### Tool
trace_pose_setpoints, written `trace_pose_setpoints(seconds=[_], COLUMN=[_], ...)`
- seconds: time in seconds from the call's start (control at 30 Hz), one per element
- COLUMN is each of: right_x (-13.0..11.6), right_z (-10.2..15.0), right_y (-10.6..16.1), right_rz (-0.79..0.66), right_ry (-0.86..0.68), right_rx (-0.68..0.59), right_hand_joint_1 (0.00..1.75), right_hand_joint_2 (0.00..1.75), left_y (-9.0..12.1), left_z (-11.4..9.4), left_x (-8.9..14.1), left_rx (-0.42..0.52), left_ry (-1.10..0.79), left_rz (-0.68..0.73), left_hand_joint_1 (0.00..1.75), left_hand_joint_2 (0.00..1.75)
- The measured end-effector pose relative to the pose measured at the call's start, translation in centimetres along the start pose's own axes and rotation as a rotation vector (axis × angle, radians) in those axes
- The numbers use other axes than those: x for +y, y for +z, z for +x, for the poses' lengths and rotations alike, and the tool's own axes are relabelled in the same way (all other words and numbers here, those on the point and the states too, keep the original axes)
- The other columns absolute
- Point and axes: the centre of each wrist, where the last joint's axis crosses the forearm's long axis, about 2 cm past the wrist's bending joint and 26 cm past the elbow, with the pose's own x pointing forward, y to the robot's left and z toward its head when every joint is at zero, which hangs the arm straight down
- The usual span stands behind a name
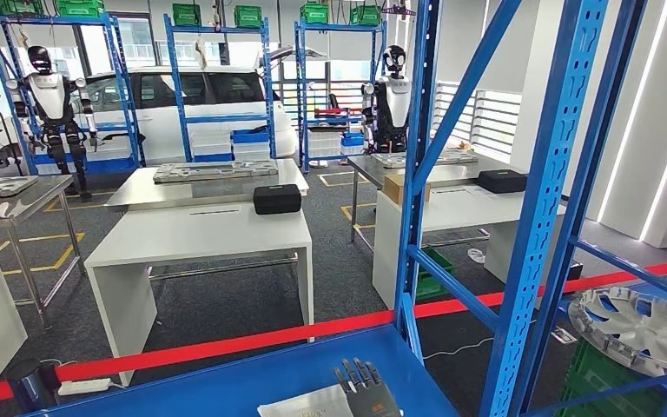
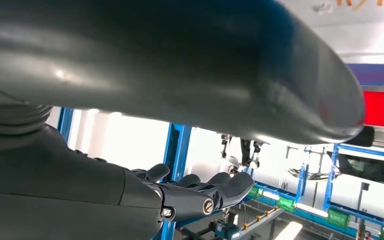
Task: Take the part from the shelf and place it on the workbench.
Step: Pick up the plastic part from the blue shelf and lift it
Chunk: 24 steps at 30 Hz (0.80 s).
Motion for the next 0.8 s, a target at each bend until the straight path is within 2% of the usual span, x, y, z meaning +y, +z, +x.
trace_pose_setpoints(seconds=[0.8], right_x=[-0.05], right_z=[0.05], right_y=[-0.03], right_rz=[-0.005], right_ry=[-0.001], right_rx=[0.003], right_hand_joint_1=[0.00], right_hand_joint_2=[0.00], left_y=[-0.01], left_z=[0.05], left_x=[-0.03], left_rx=[0.002], left_ry=[-0.004], left_rz=[-0.003], left_hand_joint_1=[0.00], left_hand_joint_2=[0.00])
